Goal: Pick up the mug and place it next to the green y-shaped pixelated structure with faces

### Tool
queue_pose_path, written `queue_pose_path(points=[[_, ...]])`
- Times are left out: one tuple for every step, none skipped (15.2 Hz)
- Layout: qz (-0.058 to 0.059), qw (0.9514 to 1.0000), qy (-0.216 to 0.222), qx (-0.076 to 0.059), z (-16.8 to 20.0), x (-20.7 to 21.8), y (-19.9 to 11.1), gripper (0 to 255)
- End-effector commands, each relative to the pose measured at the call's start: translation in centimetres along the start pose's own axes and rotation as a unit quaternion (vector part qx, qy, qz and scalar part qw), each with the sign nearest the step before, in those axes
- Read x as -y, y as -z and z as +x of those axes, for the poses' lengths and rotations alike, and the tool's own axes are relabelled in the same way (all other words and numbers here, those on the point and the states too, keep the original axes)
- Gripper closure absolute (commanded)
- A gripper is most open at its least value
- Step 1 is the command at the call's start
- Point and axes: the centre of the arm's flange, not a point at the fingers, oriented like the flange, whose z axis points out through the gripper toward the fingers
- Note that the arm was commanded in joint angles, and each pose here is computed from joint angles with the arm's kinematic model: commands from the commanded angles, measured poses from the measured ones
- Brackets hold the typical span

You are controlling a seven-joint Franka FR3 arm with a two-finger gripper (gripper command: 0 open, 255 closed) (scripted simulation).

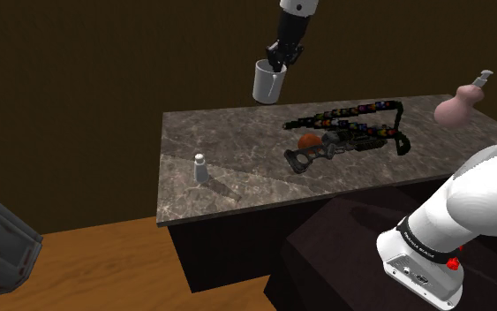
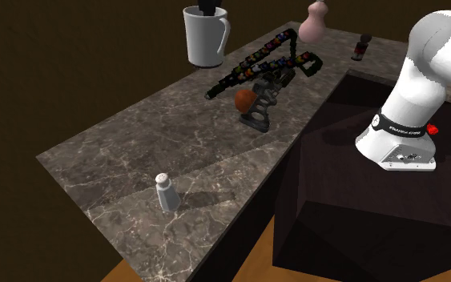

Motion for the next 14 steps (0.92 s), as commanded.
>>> queue_pose_path(points=[[0.000, 1.0000, 0.001, 0.000, 1.1, -2.7, 0.3, 255], [0.000, 1.0000, 0.001, 0.000, 1.6, -3.9, 0.3, 255], [0.000, 1.0000, 0.001, 0.000, 2.2, -5.1, 0.4, 255], [0.000, 1.0000, 0.001, 0.000, 2.7, -6.3, 0.4, 255], [0.000, 1.0000, 0.001, 0.000, 3.2, -7.5, 0.4, 255], [0.000, 1.0000, 0.001, 0.000, 3.8, -8.7, 0.5, 255], [0.000, 1.0000, 0.001, 0.000, 4.3, -9.9, 0.5, 255], [0.000, 1.0000, 0.001, 0.000, 4.9, -11.1, 0.6, 255], [0.000, 1.0000, 0.001, 0.000, 5.4, -12.3, 0.6, 255], [0.000, 1.0000, 0.001, 0.000, 5.9, -13.5, 0.7, 255], [0.000, 1.0000, 0.001, 0.000, 6.5, -14.7, 0.7, 255], [0.000, 1.0000, 0.001, 0.000, 7.0, -15.9, 0.7, 255], [0.000, 1.0000, 0.001, 0.000, 7.6, -17.1, 0.8, 255], [0.000, 1.0000, 0.001, 0.000, 8.1, -18.3, 0.8, 255]])
